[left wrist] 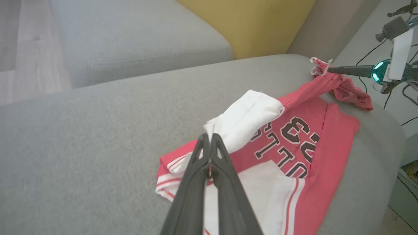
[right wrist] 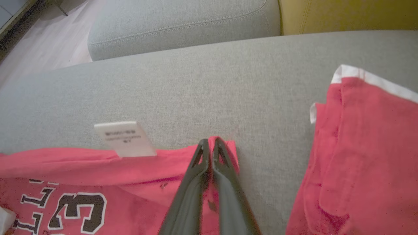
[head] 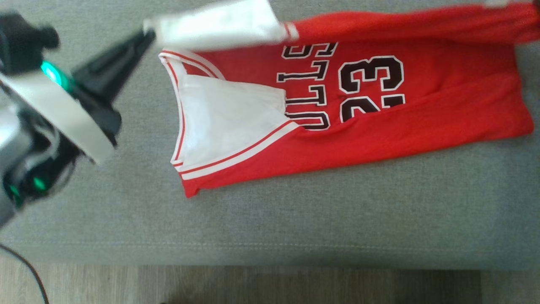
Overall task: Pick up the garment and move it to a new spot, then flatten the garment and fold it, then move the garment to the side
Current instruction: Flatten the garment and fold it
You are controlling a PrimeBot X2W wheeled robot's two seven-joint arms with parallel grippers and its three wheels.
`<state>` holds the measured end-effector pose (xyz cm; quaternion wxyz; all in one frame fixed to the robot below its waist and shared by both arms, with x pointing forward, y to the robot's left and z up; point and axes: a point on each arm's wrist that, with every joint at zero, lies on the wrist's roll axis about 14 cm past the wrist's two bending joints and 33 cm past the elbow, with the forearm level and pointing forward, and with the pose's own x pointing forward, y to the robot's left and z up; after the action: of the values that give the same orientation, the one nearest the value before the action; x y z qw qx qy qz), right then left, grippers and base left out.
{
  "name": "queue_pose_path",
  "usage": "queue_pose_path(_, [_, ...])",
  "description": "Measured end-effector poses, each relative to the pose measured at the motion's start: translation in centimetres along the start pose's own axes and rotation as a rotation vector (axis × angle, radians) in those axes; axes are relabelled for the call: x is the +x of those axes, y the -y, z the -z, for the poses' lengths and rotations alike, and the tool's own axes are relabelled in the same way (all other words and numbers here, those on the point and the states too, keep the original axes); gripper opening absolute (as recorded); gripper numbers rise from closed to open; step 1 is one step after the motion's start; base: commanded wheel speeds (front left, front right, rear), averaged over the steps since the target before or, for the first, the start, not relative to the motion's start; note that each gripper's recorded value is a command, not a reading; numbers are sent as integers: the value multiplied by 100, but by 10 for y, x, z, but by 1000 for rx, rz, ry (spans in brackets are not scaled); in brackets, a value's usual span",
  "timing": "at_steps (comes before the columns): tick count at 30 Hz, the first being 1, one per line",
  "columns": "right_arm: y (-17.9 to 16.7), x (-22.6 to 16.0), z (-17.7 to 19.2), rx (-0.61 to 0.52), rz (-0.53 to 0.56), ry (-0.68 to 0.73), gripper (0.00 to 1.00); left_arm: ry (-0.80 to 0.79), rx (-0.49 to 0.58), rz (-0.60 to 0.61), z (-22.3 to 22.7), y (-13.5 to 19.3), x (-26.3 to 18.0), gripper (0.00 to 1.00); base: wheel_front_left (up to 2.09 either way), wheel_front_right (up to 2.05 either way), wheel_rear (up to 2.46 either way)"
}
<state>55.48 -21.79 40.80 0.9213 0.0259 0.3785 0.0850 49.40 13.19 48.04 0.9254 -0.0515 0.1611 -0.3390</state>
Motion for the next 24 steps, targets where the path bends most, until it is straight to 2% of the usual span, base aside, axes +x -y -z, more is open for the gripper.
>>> queue_pose_path(11, [5, -19, 63, 31, 11, -110, 0, -129, -82, -4, 58, 36, -33, 0, 0, 0, 0])
queue_pose_path(18, [0, -19, 80, 46, 13, -146, 0, -183, -101, -14, 92, 49, -31, 0, 0, 0, 0])
queue_pose_path(19, [1, -19, 83, 45, 17, -151, 11, -188, -106, -17, 96, 52, -30, 0, 0, 0, 0])
queue_pose_path(20, [0, -19, 84, 49, 20, -151, 15, -194, -116, -23, 101, 54, -29, 0, 0, 0, 0])
queue_pose_path(21, [0, -19, 86, 57, 19, -151, 36, -201, -129, -22, 105, 58, -28, 0, 0, 0, 0])
queue_pose_path(22, [-2, -18, 87, 67, 16, -146, 51, -209, -142, -20, 110, 61, -29, 0, 0, 0, 0])
queue_pose_path(23, [-3, -18, 89, 75, 14, -147, 66, -216, -151, -25, 115, 64, -29, 5, 0, 0, 0])
queue_pose_path(24, [-4, -18, 89, 81, 13, -142, 93, -223, -161, -38, 119, 65, -30, 20, 0, 0, 0])
